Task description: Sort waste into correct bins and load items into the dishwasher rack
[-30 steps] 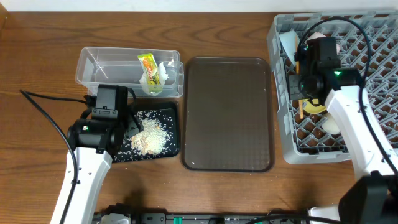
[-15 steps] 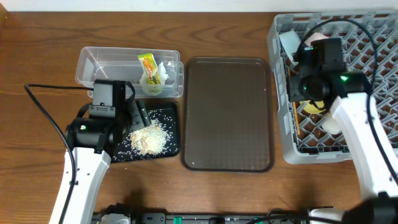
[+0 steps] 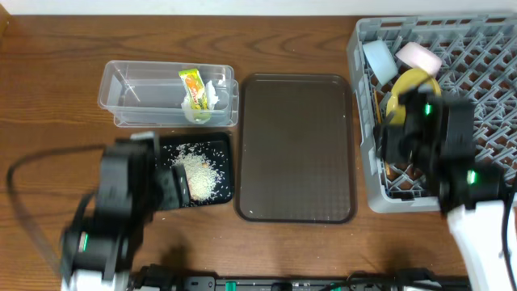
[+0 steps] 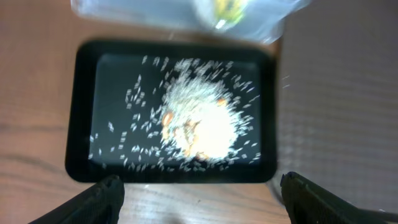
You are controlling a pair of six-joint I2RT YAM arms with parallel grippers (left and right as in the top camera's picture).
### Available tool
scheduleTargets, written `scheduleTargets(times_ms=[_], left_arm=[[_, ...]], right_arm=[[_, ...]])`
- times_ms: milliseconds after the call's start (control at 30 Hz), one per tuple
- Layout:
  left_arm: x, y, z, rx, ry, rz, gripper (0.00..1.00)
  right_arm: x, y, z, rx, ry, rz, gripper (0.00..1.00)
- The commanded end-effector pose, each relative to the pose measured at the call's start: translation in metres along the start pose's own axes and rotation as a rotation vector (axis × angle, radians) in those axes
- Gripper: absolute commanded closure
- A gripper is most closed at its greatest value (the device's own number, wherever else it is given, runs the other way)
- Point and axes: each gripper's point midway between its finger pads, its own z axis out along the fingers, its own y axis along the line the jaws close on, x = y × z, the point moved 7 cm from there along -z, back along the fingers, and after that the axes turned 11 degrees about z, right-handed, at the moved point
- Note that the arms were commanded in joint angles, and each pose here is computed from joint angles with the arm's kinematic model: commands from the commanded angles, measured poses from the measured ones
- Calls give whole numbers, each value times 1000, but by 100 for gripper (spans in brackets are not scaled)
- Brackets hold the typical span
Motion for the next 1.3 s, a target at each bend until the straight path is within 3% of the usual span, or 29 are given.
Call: scheduleTargets(times_ms=[0,100,133,867,1033,1267], left_arm=[[18,-3,-13,29,-95,43,16],[23,-2,-28,37,-196,26,16],[23,-1,-33,40,-229,25,2],[29,0,-41,41,-253,24,2],[29,0,-41,41,-253,24,2],[29,0,-41,41,-253,24,2]], right_arm=[[26,2,-14,-45,-68,-10,1],[46,-4,-23,-59,-106,16,1],[52,-6,-25,-64,-112,16,1],[97,-18,-35,-26,34,15,1],[81,-15,-47,-70,-144,-30,1],[77,-24,-49,-114,-504,-54,1]])
